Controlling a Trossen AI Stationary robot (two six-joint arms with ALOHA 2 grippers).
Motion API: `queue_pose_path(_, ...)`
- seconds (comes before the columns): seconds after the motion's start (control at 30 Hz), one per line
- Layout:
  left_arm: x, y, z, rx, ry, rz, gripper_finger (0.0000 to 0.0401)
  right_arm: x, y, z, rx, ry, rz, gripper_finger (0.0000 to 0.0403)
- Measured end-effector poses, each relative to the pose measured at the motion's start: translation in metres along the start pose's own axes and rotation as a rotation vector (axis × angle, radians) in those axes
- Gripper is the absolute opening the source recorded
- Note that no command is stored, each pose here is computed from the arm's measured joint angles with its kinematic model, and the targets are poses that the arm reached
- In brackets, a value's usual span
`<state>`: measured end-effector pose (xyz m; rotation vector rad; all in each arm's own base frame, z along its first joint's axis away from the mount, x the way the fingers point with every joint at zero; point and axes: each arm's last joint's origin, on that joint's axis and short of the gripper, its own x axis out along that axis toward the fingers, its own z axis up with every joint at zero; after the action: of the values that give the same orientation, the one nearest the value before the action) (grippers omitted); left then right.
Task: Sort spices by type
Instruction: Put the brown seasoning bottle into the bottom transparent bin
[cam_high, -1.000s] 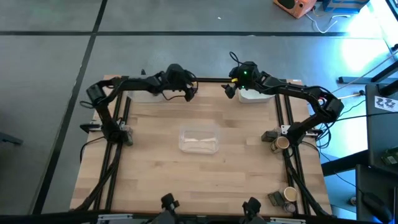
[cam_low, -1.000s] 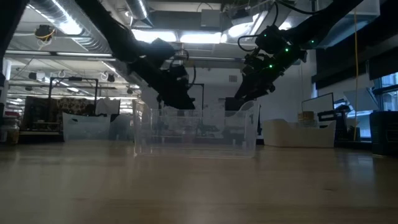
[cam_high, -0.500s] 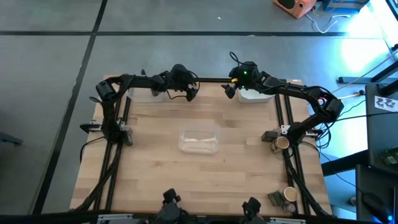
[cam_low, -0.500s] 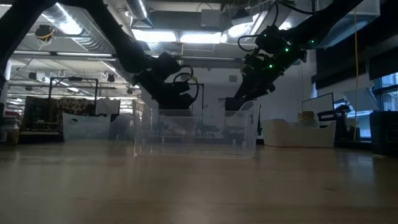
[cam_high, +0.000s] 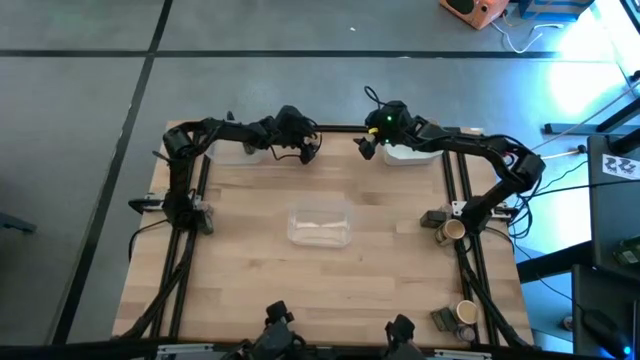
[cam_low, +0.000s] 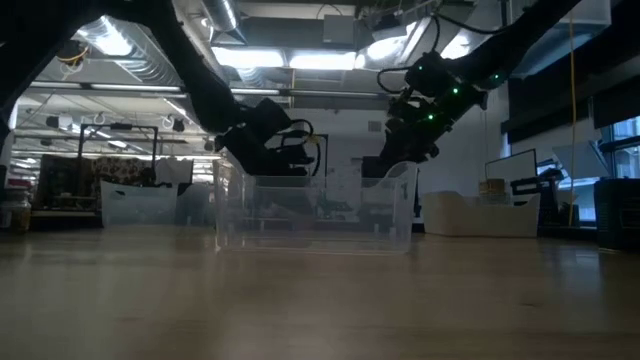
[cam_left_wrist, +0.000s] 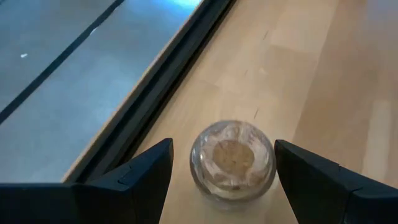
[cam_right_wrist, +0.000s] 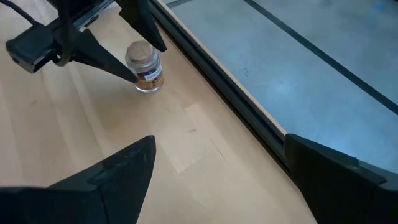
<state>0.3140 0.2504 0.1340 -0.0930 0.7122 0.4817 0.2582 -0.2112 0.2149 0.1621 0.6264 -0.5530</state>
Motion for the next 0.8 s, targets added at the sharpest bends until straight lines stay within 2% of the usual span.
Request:
queue_pose_path(0.1,0.000,0.000,0.001,0.000,-0.010,0.002,0.0243,0.003,0.000,-0.001,0.000,0.005,0.000,0.0351)
queue_pose_path(0.37,0.000,0.000,0.001,0.026,-0.009,0.001,0.0162,0.003,0.000,0.000,-0.013,-0.009,-0.002,0.0351)
queue_pose_path(0.6,-0.009,-0.002,0.005,0.069,0.018,0.010,0.0162,0.003,0.000,0.000,-0.019,-0.008,-0.001,0.0351)
queue_pose_path(0.8,-0.052,-0.019,0.032,0.104,0.006,0.027,0.0166,0.003,0.000,0.000,-0.023,-0.009,-0.001,0.0351)
